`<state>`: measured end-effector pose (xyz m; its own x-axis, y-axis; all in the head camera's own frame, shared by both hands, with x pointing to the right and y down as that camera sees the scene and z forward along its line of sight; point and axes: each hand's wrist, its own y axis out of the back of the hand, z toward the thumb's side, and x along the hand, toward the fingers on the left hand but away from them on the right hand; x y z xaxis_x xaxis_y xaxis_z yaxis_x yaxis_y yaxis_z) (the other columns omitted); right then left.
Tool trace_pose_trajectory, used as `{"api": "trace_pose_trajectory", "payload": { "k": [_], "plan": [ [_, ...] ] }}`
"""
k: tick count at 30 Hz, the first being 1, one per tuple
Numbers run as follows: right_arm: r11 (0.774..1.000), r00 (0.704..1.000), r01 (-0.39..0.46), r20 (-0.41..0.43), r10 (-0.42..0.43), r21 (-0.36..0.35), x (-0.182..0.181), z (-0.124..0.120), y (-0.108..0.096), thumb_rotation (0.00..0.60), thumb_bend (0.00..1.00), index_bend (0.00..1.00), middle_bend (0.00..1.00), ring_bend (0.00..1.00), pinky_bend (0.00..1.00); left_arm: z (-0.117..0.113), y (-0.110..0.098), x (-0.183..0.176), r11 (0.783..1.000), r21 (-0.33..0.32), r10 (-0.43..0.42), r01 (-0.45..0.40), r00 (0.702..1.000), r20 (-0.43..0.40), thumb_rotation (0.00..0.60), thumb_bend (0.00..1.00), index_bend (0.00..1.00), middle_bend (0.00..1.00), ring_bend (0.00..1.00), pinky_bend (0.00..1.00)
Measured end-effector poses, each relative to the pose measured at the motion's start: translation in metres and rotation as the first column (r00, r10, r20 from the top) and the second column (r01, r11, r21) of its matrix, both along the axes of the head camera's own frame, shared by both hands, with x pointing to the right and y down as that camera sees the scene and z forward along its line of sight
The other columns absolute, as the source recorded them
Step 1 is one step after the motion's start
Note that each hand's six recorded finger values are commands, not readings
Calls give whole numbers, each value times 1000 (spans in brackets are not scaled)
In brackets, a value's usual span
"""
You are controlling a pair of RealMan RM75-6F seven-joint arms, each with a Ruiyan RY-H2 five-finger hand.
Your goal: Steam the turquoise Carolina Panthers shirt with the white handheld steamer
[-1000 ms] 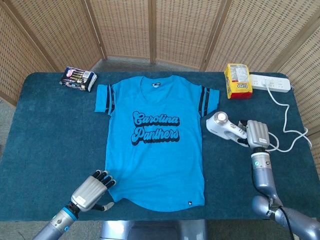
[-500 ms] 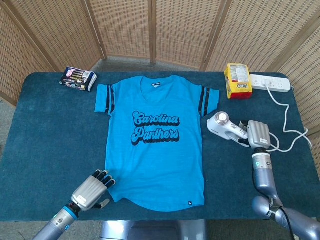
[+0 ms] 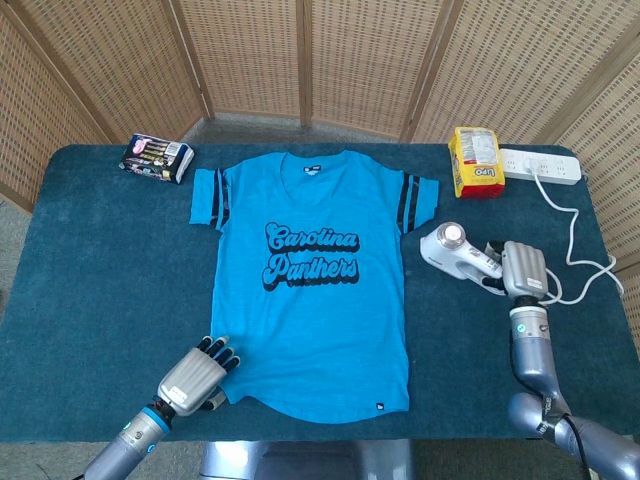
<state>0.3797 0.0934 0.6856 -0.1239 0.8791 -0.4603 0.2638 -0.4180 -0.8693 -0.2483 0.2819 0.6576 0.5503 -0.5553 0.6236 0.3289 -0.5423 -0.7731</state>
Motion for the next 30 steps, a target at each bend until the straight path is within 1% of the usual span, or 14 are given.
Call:
{"api": "trace_pose_trajectory", "payload": {
  "k": [2,4,7,9,14,22,25,30],
  "plan": [
    [1000,1000,-4,3,4,0,1,0,0,600,307,696,721,753,726,2,0,2,1000,1,-2,2,1000,-4,348,435,420,286,156,249],
    [1000,1000,-7,5,7,2,2,-1,0,600,308,696,721,753,725,3,1,5,1000,-1,-5,5,1000,-9,384,479,491,286,156,249],
    [1000,1000,-7,7,7,4,2,-2,0,600,308,696,721,753,725,5,1,9,1000,2,-9,9,1000,-22,389,509,557,286,156,249],
    [1000,1000,-5,9,5,5,1,-2,0,600,308,696,721,754,725,5,1,11,1000,5,-13,13,999,-29,388,516,576,286,156,249],
    [1000,1000,6,22,-6,5,-5,-3,2,600,308,696,721,754,725,4,2,12,1000,0,-25,25,999,-42,394,514,585,286,156,249],
    [1000,998,20,62,-21,6,-19,-8,2,600,308,696,720,754,722,-6,-6,6,998,21,-55,57,996,-64,388,499,586,286,156,249],
    [1000,996,25,80,-25,5,-24,-10,3,600,308,696,720,754,722,-10,-8,4,998,25,-62,64,995,-72,394,495,586,286,156,249],
    [999,994,44,99,-43,-5,-35,-12,6,600,308,696,720,754,721,-14,-10,1,997,29,-69,72,994,-81,385,495,585,286,156,249]
  ]
}}
